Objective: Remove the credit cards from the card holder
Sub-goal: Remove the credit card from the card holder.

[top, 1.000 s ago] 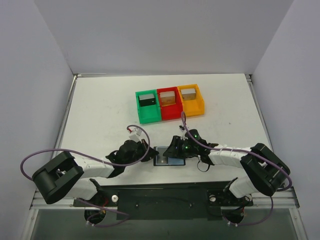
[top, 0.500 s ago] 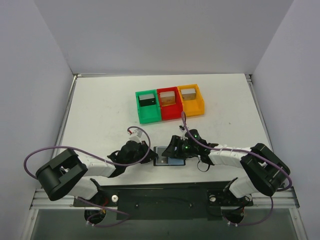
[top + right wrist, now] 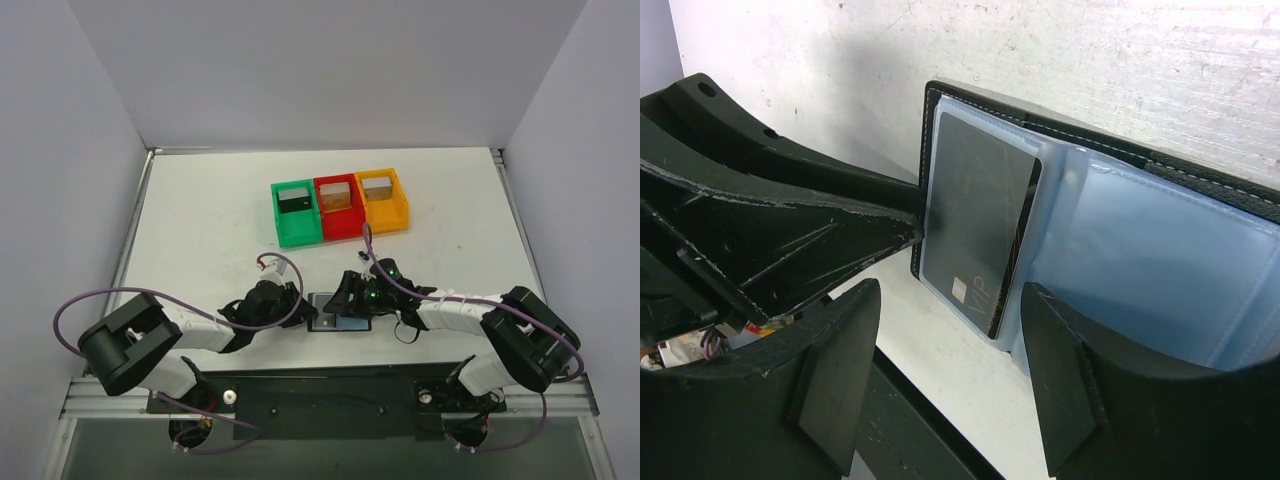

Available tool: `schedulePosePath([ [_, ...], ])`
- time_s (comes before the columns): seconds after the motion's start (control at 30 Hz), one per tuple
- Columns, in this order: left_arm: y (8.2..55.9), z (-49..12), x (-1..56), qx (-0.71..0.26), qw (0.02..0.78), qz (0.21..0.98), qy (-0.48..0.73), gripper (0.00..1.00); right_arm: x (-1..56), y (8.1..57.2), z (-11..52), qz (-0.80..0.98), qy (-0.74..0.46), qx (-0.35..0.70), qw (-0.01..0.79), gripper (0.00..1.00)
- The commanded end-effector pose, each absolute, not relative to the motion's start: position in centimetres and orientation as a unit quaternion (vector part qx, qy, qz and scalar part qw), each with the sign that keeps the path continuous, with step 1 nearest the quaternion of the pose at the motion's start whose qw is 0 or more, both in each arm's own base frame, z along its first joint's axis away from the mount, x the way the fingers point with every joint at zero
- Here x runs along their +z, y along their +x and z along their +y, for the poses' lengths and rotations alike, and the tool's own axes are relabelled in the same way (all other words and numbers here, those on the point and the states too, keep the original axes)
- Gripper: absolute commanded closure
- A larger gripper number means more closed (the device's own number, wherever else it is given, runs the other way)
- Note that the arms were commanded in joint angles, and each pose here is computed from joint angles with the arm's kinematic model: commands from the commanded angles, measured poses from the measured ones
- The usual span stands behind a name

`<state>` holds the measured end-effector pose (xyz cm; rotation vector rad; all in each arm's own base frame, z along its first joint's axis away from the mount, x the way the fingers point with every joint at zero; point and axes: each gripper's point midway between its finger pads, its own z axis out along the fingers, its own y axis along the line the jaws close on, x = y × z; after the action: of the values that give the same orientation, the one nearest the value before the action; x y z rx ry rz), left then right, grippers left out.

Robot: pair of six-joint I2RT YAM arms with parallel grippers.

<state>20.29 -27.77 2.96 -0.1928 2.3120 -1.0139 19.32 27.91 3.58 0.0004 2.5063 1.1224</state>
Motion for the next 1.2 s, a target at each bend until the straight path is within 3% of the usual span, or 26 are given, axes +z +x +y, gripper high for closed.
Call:
schedulePosePath([
  [0.0, 21.2, -29.5, 4.6, -0.409, 0.313, 0.855, -0.063, 0.68, 4.8, 19.9, 28.6, 0.884, -0.004, 0.42, 0.206, 0.46],
  [0.8, 20.7, -29.4, 3.1, -0.403, 0.3, 0.863, -0.061, 0.96, 3.4, 19.8, 27.7, 0.894, 0.007, 0.398, 0.203, 0.45],
  [1.17, 20.5, -29.2, 2.6, -0.395, 0.296, 0.867, -0.063, 0.99, 2.6, 19.8, 27.4, 0.894, 0.019, 0.402, 0.197, 0.44],
])
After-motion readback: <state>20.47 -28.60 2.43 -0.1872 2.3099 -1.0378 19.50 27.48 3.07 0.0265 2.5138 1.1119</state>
